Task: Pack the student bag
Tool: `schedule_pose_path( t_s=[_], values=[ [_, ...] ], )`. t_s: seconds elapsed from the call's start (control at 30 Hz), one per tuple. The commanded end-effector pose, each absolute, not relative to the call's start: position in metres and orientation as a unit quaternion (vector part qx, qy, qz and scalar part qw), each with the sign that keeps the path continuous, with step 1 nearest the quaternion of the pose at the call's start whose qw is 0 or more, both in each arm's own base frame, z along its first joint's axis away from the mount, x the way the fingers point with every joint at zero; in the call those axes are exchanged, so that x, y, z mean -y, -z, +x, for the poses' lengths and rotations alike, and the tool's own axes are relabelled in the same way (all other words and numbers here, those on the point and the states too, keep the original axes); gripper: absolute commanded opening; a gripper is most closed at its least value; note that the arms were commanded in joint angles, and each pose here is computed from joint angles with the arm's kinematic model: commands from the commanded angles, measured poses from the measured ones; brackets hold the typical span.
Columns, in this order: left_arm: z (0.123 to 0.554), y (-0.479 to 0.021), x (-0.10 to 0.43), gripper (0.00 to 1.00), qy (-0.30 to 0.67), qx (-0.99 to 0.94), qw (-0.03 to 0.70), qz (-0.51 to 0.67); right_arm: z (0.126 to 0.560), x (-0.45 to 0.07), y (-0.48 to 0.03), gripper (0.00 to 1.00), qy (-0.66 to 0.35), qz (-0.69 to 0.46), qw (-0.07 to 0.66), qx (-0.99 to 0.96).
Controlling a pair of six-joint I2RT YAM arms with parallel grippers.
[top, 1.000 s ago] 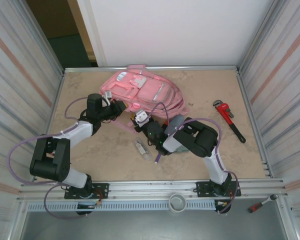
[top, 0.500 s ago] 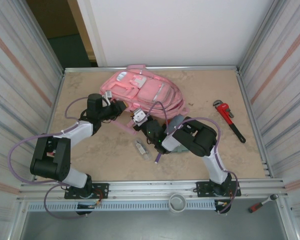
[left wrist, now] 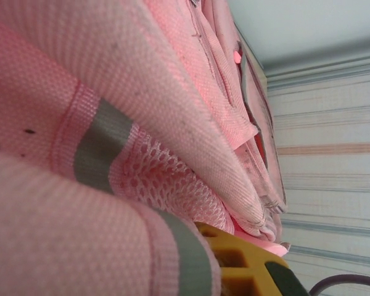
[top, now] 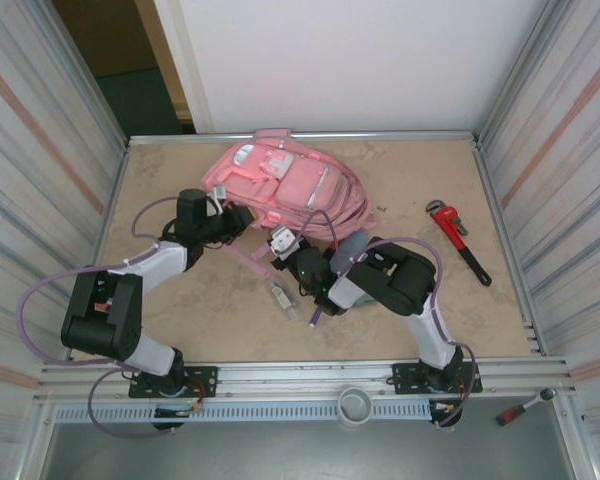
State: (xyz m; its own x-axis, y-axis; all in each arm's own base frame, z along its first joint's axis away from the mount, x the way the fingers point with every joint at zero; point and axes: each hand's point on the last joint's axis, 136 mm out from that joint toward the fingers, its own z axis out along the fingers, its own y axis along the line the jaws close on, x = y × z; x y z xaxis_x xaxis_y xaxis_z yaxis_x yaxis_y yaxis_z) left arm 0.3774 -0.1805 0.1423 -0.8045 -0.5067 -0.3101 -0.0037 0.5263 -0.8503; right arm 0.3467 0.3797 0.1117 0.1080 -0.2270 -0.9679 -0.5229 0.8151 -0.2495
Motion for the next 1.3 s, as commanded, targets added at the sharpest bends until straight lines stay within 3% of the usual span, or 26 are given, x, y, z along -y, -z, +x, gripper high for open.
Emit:
schedule_pose_path(
  t_s=[0.0,0.3,0.93,1.07,1.1,1.2,1.27],
  values=[
    [0.382,-0.154,0.171,0.00,0.464,-0.823,0.298,-0.136,0.350,-0.355,-0.126,0.04,-0.093,-0.233,0.698,-0.671],
    [0.391,-0.149,0.145,0.00,0.449,-0.822,0.312,-0.157,0.346,-0.325,-0.115,0.00,-0.091,-0.200,0.657,-0.721],
    [0.393,-0.121,0.083,0.00,0.369,-0.849,0.327,-0.190,0.328,-0.232,-0.094,0.00,-0.143,-0.123,0.441,-0.877],
    [0.395,-0.111,0.079,0.00,0.353,-0.857,0.323,-0.189,0.322,-0.247,-0.103,0.00,-0.192,-0.151,0.414,-0.877],
    [0.396,-0.107,0.079,0.06,0.352,-0.860,0.320,-0.188,0.319,-0.255,-0.107,0.00,-0.213,-0.162,0.408,-0.873],
    [0.397,-0.103,0.080,0.39,0.347,-0.865,0.317,-0.175,0.310,-0.281,-0.122,0.00,-0.279,-0.198,0.397,-0.852],
    [0.397,-0.108,0.076,0.50,0.330,-0.869,0.329,-0.165,0.303,-0.295,-0.133,0.00,-0.319,-0.220,0.392,-0.834]
  ],
)
